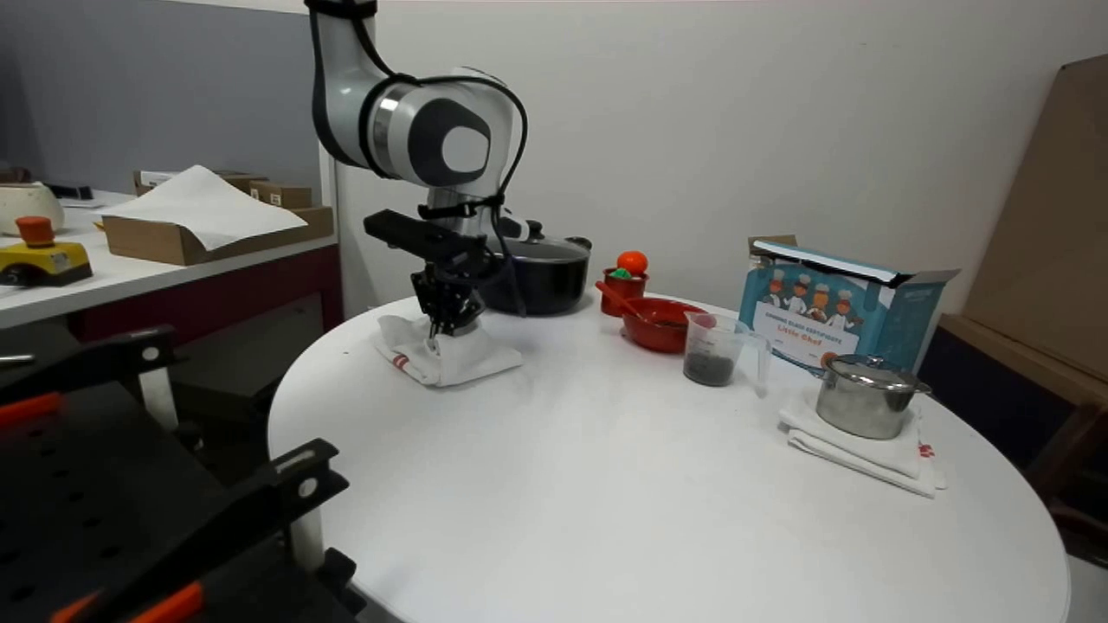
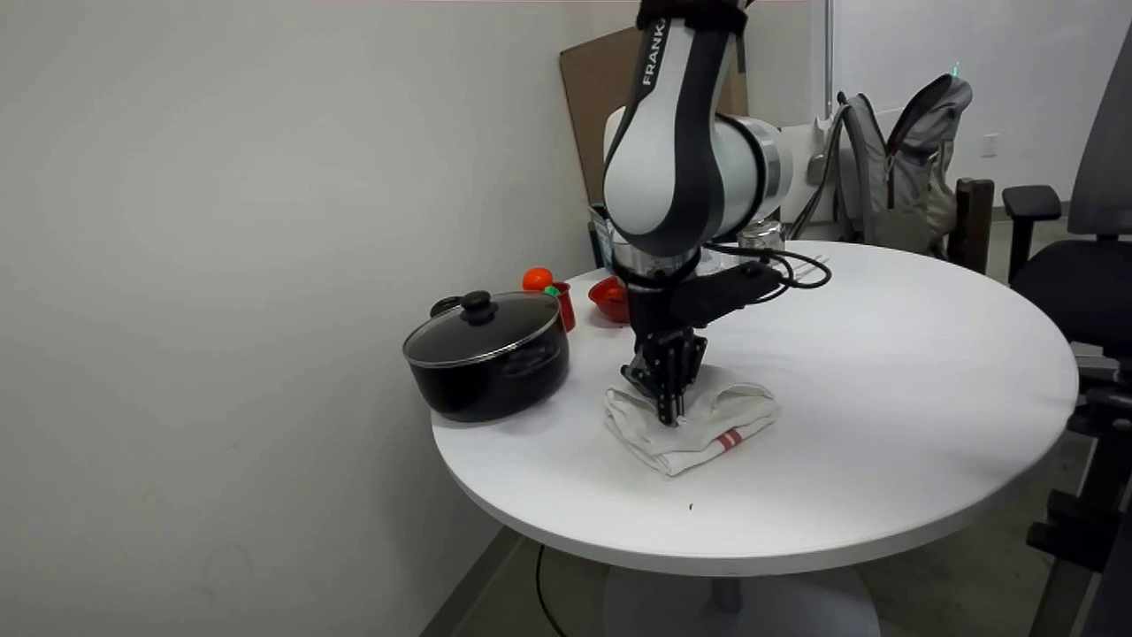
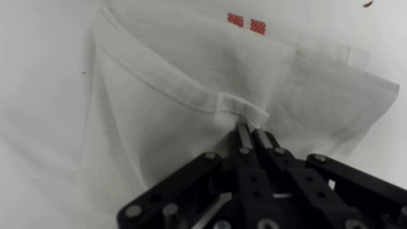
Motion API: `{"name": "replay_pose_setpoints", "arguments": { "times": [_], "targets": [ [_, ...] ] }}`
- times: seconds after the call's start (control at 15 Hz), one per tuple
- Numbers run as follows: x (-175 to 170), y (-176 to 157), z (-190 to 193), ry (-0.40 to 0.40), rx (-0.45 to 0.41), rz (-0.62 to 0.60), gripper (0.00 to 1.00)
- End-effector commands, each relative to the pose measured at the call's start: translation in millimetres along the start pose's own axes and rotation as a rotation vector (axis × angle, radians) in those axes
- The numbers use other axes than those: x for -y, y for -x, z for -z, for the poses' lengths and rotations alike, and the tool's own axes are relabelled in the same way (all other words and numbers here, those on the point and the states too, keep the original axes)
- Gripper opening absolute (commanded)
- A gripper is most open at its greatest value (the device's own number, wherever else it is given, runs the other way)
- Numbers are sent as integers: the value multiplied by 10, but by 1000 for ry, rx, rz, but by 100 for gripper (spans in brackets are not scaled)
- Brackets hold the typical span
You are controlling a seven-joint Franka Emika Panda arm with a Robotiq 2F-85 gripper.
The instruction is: Use the towel on the left to wipe the table
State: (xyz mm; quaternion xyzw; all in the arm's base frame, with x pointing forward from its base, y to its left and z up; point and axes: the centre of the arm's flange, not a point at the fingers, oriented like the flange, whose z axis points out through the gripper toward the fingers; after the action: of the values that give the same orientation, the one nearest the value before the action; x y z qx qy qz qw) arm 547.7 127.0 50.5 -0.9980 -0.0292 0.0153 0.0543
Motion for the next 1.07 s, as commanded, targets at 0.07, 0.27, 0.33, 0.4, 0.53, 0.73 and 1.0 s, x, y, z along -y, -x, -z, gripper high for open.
{"name": "replay_pose_setpoints", "arguments": {
  "times": [0.07,0.27,0.33,0.4,0.53,0.73,1.0],
  "targets": [
    [-795,-139,-81,81,-31,-112,7],
    [-1432,-246,11,123,-53,-205,7],
    [-1644,-263,37,133,-57,-238,7],
    [-1876,-282,54,143,-63,-274,7],
    [-2283,-321,70,161,-77,-339,7],
    [-2751,-379,109,182,-98,-416,7],
    [-2969,-342,142,198,-112,-454,7]
  ]
}}
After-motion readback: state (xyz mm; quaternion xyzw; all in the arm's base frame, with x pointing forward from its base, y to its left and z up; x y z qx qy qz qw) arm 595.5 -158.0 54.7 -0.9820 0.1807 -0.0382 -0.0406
